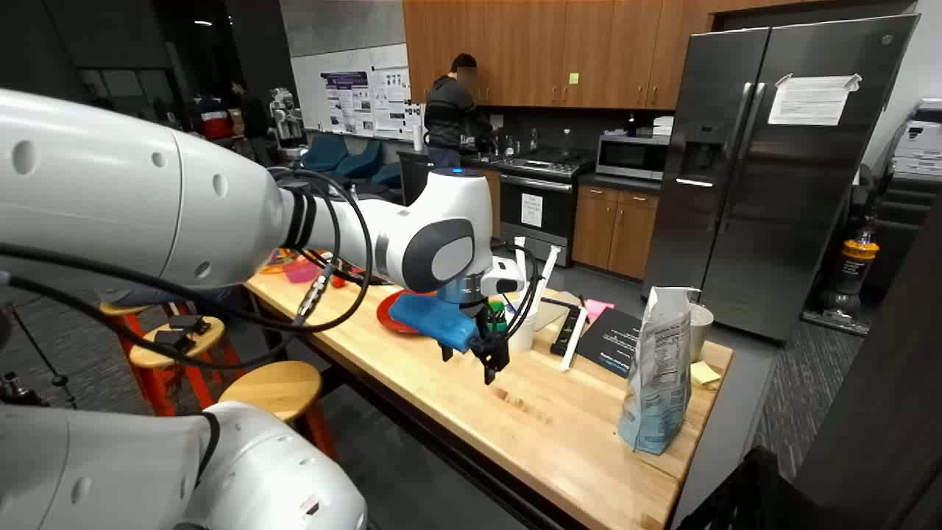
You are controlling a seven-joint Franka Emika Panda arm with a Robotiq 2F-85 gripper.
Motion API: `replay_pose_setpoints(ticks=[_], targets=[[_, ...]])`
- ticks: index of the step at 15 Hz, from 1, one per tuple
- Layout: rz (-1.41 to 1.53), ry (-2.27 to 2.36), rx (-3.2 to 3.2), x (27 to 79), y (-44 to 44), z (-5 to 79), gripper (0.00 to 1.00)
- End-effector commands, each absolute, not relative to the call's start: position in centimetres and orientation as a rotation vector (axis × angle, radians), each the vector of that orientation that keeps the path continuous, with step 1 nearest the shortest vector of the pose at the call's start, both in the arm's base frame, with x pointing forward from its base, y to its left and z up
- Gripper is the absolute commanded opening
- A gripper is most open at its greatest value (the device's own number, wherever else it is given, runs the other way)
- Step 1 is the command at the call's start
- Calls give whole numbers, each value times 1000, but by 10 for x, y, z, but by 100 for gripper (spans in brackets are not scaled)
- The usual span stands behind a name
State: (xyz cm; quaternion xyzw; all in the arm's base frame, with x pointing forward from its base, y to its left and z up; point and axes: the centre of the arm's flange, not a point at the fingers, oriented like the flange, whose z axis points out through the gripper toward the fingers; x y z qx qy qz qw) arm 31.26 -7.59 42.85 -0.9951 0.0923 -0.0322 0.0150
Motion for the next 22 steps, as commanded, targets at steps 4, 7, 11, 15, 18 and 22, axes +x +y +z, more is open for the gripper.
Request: replay_pose_setpoints(ticks=[4,7,11,15,18,22], targets=[[-100,287,-3097,313,-76,429,100],[-100,287,-3097,313,-76,429,100],[-100,287,-3097,313,-76,428,100],[-102,289,-3100,314,-76,428,100],[-155,260,-3134,324,-72,435,100],[-264,120,-3200,344,-39,448,100]])
